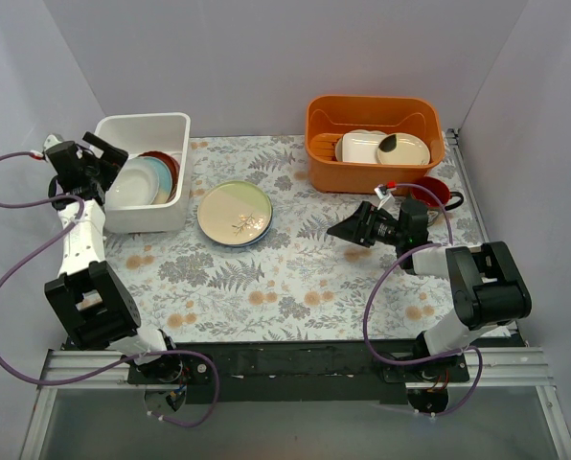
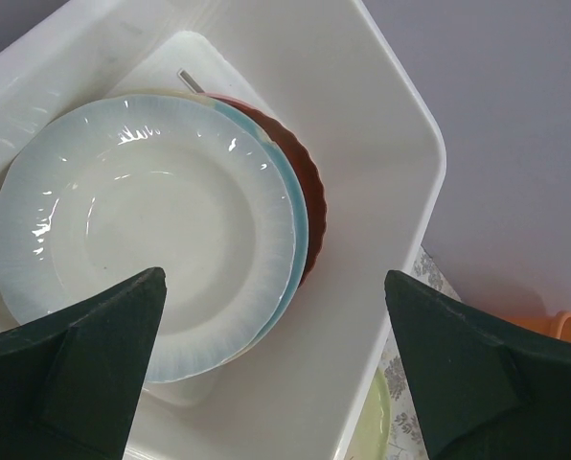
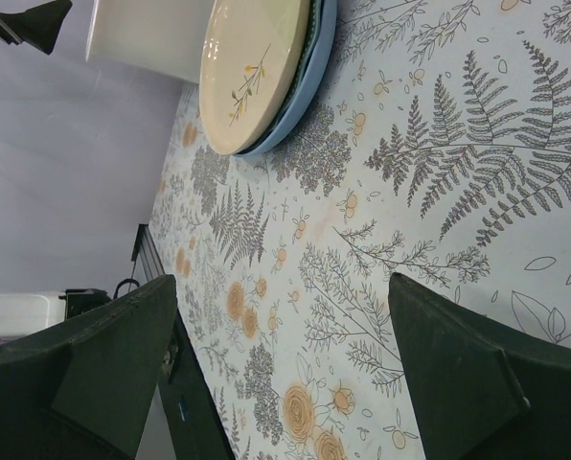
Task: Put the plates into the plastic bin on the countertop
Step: Place the plate in the plastic bin, then pick up the plate at the center of the board.
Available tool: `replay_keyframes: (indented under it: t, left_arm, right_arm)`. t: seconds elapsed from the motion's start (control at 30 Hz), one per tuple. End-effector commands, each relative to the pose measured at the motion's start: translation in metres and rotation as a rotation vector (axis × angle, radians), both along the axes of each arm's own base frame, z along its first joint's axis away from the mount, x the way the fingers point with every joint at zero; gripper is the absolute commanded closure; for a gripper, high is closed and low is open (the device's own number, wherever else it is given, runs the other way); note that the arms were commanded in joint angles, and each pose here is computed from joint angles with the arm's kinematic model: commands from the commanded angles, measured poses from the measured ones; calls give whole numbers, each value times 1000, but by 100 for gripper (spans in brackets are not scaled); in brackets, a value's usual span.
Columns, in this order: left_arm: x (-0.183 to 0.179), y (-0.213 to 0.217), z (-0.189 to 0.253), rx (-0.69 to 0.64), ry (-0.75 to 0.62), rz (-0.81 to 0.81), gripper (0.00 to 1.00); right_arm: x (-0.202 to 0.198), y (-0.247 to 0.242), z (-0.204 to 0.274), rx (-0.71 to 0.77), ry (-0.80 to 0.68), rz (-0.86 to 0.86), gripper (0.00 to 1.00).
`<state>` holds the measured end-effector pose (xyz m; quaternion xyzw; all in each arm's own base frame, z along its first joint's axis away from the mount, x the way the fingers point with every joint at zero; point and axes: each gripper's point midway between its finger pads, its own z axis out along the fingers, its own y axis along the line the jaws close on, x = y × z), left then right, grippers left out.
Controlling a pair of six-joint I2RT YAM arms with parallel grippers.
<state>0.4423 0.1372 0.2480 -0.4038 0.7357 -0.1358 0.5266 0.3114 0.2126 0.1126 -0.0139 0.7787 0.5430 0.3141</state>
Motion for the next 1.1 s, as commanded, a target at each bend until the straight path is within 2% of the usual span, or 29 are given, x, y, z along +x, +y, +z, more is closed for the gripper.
replay_keyframes:
  t: [0.0,0.33,1.07]
  left_arm:
    - [-1,-13,26,46,-59,-63,2]
    - [16,-60,33,71,-76,-224,2]
    - [26,-140,29,57,-65,-436,2]
  right_arm:
    - [9,6,17,17,-78,24,2]
    - [8,9,17,18,-76,34,2]
    - [7,26,12,-4,-55,62,2]
